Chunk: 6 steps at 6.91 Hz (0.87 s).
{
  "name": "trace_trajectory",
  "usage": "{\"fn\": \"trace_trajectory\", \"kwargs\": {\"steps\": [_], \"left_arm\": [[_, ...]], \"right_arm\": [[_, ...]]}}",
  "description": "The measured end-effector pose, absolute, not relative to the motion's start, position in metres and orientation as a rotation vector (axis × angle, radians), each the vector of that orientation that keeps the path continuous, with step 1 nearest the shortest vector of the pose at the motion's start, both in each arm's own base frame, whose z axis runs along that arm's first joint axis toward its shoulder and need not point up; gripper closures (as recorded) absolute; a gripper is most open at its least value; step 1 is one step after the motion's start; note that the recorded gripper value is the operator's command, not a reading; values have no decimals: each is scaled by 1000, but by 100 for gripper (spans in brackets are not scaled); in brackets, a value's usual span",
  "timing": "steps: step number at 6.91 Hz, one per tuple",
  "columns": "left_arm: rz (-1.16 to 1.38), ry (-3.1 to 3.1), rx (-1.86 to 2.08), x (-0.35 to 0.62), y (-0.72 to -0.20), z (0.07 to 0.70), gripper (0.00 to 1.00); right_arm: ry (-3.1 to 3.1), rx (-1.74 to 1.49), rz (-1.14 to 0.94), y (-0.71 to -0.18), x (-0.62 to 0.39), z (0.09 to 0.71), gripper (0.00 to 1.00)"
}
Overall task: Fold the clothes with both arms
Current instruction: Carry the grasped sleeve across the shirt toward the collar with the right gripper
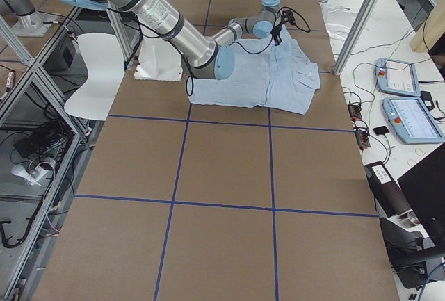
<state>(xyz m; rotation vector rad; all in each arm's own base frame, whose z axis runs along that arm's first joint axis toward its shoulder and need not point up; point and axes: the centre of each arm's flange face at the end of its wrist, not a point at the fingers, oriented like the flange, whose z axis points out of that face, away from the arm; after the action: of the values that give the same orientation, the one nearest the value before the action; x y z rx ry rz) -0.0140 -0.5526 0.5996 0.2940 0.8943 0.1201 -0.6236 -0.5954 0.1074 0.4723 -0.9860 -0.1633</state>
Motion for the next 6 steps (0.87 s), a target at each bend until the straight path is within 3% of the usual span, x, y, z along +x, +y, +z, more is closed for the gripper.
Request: {"fn": "trace_trajectory", "kwargs": {"steps": [6], "left_arm": [[-8, 923, 273, 40, -557, 583, 4]], "right_arm": [[-910, 378, -79, -588, -603, 92, 0]]}}
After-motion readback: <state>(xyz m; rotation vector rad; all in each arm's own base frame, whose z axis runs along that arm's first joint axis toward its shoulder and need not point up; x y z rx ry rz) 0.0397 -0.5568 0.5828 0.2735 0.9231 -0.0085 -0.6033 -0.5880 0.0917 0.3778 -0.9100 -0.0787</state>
